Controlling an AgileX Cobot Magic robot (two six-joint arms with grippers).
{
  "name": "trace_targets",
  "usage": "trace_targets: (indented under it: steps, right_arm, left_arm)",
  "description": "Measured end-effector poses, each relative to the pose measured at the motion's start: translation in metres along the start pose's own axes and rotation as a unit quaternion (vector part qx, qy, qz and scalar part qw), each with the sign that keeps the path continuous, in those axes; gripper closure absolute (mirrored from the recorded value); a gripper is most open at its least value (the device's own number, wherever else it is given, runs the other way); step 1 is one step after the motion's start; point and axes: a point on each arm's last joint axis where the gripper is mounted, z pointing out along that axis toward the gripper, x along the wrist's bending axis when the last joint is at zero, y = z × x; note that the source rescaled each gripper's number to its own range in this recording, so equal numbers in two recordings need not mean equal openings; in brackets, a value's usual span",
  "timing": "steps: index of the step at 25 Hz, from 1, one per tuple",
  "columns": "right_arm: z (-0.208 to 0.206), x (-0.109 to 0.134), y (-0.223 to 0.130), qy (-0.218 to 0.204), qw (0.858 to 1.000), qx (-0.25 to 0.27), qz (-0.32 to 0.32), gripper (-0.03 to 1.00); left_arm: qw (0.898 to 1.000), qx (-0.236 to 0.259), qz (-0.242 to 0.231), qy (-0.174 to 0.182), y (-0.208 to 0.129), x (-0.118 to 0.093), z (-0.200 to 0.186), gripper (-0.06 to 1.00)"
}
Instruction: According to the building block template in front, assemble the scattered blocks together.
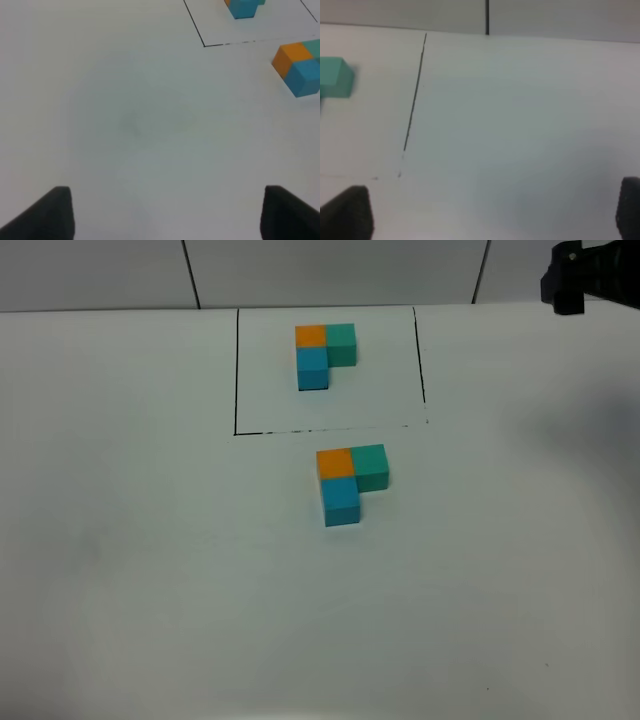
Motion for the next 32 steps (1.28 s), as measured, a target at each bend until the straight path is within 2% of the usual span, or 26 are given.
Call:
trace_targets:
  steps: [8, 17, 24, 32]
  right_arm:
    - [-0.089, -0.003, -0.047, 0.001, 0.998, -0.063, -0.002, -0.03]
    - [-0.172, -0.008, -0.135, 0.004, 0.995, -0.104, 0.007, -0.03]
    - [-0.215, -0.011, -0.190, 0.011, 0.989, -0.144, 0.037, -0.03]
    - [-0.240, -0.014, -0.233, 0.013, 0.987, -0.154, 0.054, -0.03]
  left_arm:
    - [1.000, 0.000, 0.000, 0.000, 0.000, 0.000, 0.000, 0.26]
    - [1.000, 0.000, 0.000, 0.000, 0.000, 0.000, 0.000, 0.26]
    - [1.000, 0.000, 0.000, 0.000, 0.000, 0.000, 0.000, 0.26]
    - [1.000, 0.000, 0.000, 0.000, 0.000, 0.000, 0.000, 0.26]
